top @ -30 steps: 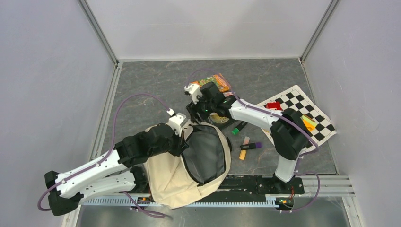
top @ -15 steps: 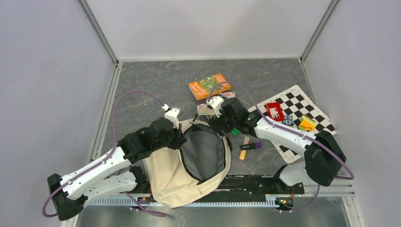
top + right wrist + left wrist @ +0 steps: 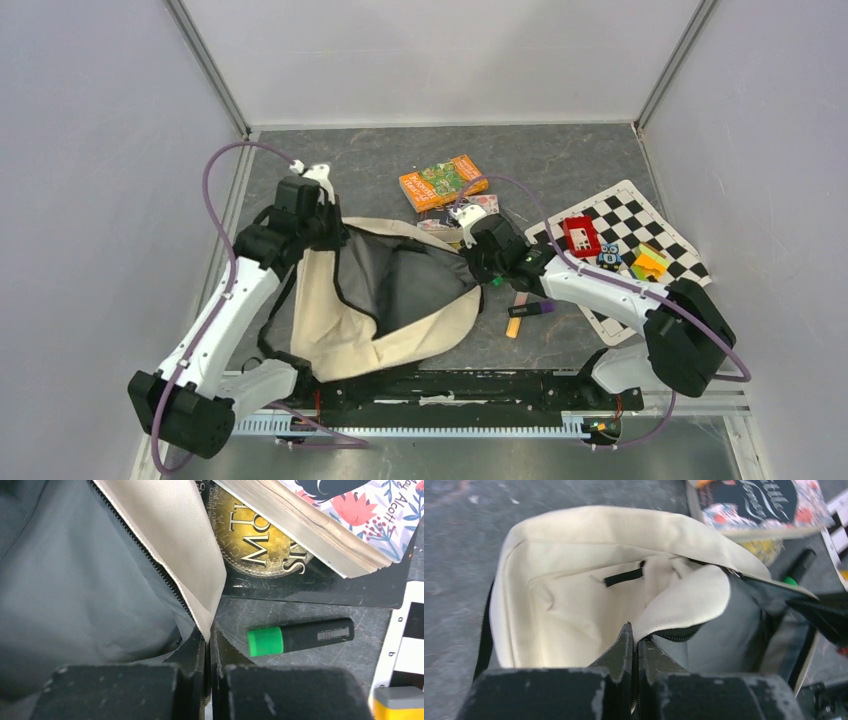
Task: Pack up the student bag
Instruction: Unzip the student bag at the center of the board.
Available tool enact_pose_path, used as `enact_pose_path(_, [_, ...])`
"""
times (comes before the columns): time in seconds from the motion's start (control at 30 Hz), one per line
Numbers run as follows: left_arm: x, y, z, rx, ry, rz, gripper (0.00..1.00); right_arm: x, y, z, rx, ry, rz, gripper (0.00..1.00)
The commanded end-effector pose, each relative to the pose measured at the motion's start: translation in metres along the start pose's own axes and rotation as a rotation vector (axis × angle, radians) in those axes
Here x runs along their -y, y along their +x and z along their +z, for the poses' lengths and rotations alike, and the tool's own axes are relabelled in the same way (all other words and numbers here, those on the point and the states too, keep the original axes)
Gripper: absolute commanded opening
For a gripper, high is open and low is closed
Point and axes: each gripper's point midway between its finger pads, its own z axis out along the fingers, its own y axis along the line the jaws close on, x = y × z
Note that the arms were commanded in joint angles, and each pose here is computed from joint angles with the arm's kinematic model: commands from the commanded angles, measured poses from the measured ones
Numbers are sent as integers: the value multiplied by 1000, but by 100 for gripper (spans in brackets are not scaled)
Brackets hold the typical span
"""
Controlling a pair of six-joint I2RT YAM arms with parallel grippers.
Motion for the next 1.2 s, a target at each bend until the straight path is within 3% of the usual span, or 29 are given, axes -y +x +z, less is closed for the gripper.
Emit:
enact_pose_path(0.0, [-43, -53, -11, 122, -122, 20, 2, 12, 9, -7, 36, 87, 127, 0])
enact_pose_path(0.37, [-117, -50, -25, 232, -360, -114, 2, 27, 32, -12, 115, 169, 263, 0])
enact_pose_path(0.57, [-69, -38, -6, 228, -48, -16, 2, 17, 16, -13, 158, 101, 236, 0])
enact_pose_path(0.63, [-53, -28, 1, 190, 55, 10, 2, 10, 4, -17, 183, 53, 205, 14])
enact_pose_path(0.77, [-37, -18, 7, 119, 160, 31, 3, 6, -22, -31, 235, 18, 162, 59])
enact_pose_path(0.93, [-35, -18, 10, 119, 173, 17, 5, 22, -55, -46, 294, 42, 154, 88])
enact_pose_path(1.0, [-37, -10, 15, 110, 168, -6, 7, 33, -67, -47, 307, 59, 155, 97])
enact_pose_path(1.17, [-41, 5, 20, 70, 146, -71, 9, 69, -90, -36, 319, 60, 243, 98])
